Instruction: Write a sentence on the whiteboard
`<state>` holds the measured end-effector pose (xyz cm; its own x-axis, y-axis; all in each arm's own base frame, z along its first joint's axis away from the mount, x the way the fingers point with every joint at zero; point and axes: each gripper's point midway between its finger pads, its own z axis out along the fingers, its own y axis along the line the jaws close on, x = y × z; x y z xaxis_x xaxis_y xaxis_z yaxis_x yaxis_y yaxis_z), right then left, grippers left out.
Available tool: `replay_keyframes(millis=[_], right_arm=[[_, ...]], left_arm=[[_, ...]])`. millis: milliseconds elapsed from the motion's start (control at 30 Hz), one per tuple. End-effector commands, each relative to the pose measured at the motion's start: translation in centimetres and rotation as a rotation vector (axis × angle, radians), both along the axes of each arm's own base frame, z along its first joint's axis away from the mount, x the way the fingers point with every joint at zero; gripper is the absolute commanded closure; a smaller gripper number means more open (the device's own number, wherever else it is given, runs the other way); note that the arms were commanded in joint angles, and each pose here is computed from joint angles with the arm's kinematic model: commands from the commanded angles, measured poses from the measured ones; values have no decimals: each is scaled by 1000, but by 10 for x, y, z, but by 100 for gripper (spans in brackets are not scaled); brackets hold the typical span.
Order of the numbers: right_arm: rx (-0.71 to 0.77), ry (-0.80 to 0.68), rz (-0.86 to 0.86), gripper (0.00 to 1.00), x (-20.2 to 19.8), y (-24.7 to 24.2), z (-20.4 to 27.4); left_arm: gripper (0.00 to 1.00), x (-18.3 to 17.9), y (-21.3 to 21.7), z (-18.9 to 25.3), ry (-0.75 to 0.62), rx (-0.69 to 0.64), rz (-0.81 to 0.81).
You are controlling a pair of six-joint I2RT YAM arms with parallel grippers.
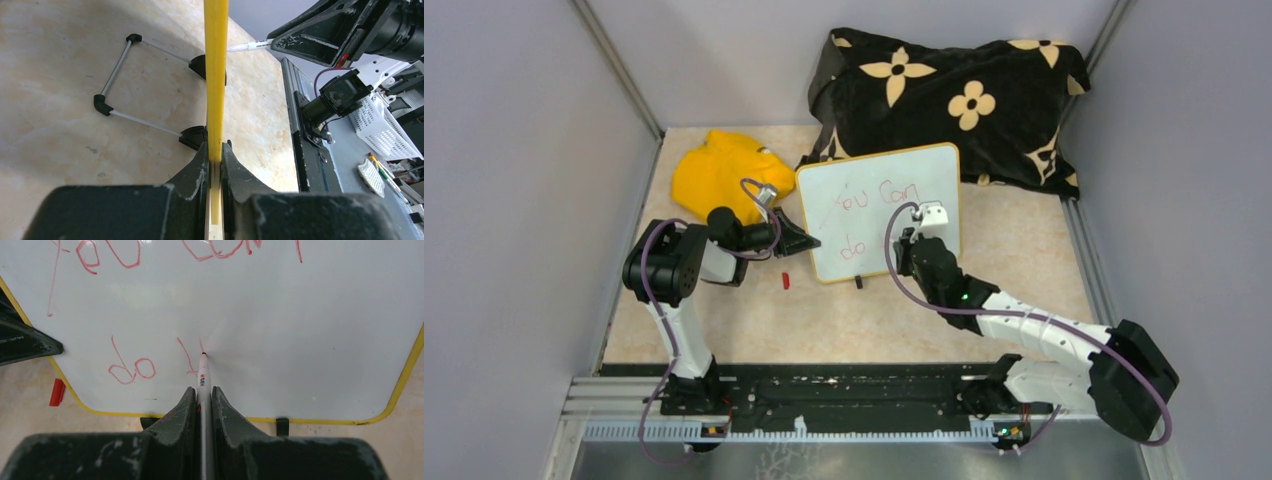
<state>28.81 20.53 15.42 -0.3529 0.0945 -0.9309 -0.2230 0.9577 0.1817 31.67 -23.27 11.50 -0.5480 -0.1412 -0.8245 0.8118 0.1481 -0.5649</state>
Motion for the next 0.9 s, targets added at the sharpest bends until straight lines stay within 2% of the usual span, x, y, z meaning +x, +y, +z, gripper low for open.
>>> replay_keyframes(millis=[0, 567, 867], right_arm=[[16, 10, -18, 100, -2, -6, -5], [24, 62, -7, 100, -15, -11, -27], [21, 23, -15, 100, -6, -7, -10]], left_arm=[[100, -7, -6, -4, 11, 12, -39], [100, -7, -6, -5, 13, 13, -40], [100, -8, -7, -5, 13, 13, -41]])
